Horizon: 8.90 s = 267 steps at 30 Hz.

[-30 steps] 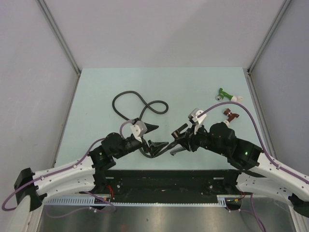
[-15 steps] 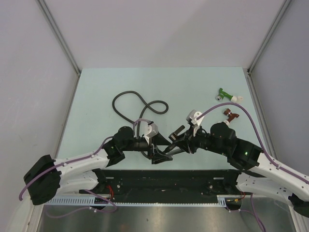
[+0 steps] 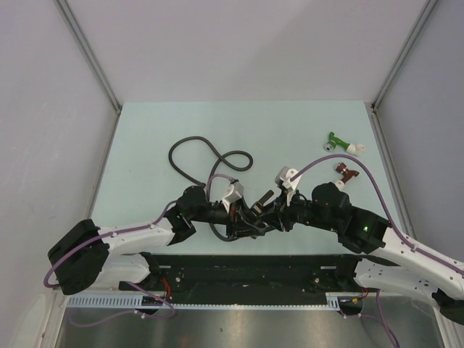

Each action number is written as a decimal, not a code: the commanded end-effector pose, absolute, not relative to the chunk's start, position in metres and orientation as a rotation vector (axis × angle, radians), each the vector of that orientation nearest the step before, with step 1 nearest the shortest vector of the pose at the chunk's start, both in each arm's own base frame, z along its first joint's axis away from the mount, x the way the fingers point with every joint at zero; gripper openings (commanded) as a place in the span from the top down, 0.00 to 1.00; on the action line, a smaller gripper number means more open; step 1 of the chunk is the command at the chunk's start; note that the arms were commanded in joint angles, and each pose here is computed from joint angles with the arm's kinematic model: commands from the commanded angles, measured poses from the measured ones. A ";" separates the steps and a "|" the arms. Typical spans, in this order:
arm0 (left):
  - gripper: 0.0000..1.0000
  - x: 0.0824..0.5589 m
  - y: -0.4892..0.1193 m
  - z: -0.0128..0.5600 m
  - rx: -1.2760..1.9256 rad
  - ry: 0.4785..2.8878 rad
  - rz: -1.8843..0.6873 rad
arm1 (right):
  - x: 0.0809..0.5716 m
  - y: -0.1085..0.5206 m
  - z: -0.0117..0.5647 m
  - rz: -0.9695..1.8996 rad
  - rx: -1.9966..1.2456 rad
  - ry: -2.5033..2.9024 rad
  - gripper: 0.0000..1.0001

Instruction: Install the water faucets

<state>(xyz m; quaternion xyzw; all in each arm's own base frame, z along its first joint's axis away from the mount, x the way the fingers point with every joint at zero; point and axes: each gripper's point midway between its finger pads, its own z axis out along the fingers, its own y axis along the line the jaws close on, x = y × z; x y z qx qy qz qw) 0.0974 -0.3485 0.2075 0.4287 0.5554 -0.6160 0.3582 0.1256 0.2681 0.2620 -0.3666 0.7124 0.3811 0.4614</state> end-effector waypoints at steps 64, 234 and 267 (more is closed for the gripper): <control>0.15 0.109 -0.322 0.270 0.836 1.241 -1.133 | 0.144 0.232 0.316 0.901 -0.694 1.605 1.00; 1.00 0.069 -0.318 0.285 1.113 1.091 -1.314 | 0.065 0.258 0.297 0.915 -1.394 1.046 1.00; 0.99 0.133 -0.292 0.304 0.497 1.194 -1.305 | 0.106 0.259 0.301 1.264 -0.908 1.135 1.00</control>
